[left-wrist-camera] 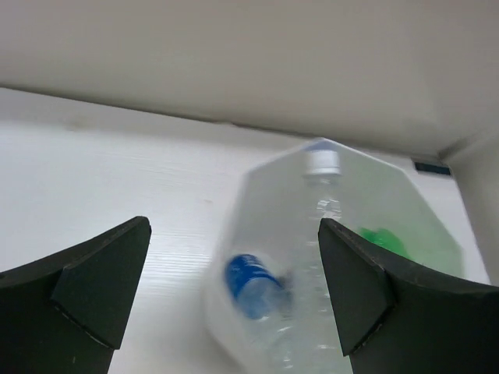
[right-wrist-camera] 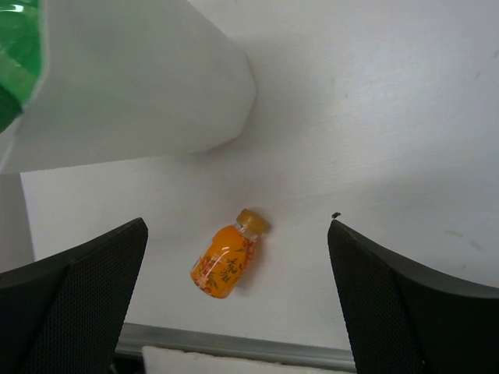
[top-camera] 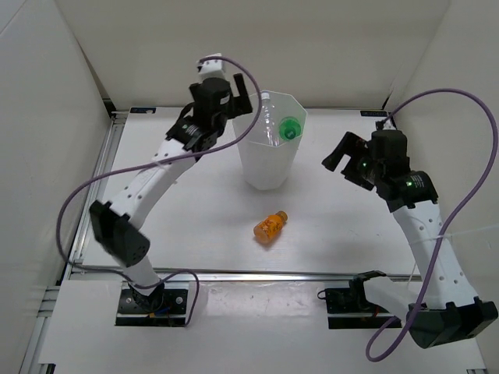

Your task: Put the plastic bottles in the bin

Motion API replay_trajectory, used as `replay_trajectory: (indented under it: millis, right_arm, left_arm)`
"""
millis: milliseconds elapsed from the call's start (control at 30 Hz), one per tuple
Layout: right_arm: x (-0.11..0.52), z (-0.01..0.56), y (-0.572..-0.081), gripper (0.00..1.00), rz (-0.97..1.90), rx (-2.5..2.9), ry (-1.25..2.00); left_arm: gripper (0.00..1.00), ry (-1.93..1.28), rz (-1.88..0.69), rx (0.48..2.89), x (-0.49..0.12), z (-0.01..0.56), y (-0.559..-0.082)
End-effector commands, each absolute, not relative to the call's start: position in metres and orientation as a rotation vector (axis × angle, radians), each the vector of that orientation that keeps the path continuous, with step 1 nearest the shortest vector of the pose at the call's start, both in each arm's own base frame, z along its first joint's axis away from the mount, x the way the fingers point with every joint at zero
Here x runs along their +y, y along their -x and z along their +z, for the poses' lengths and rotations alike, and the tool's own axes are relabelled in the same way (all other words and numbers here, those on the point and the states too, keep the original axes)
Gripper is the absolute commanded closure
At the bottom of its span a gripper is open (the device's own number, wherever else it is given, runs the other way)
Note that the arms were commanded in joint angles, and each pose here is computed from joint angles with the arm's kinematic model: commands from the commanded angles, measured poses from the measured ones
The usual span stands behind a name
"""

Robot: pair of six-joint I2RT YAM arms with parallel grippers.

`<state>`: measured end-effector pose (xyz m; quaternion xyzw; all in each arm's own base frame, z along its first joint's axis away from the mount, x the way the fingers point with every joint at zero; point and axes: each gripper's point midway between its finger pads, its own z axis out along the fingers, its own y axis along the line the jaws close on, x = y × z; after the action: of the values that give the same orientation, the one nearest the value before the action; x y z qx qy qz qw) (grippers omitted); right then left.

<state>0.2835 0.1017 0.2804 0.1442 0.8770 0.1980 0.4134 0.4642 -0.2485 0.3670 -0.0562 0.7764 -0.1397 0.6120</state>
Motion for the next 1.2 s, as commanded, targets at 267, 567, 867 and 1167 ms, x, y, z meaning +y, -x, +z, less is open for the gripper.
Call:
replay_trajectory:
  millis: [267,567,867,1167]
  right_arm:
    - [0.156,0.165,-0.282,0.0,0.81,2.489,-0.898]
    - [0.211,0.122,-0.272,0.0,0.809,2.59,-1.036]
    - [0.229,0.078,-0.235,0.0,0.701,2.805,-1.147]
    - [0.248,0.05,-0.206,0.0,0.653,3.028,-1.186]
  left_arm:
    - [0.01,0.489,0.044,1.62,-0.074,0.366,-0.339]
    - [0.01,0.519,0.106,1.573,-0.04,0.364,-0.304]
    - [0.01,0.521,0.117,1.568,-0.024,0.36,-0.283]
    - [0.01,0.535,0.124,1.608,-0.015,0.341,-0.267]
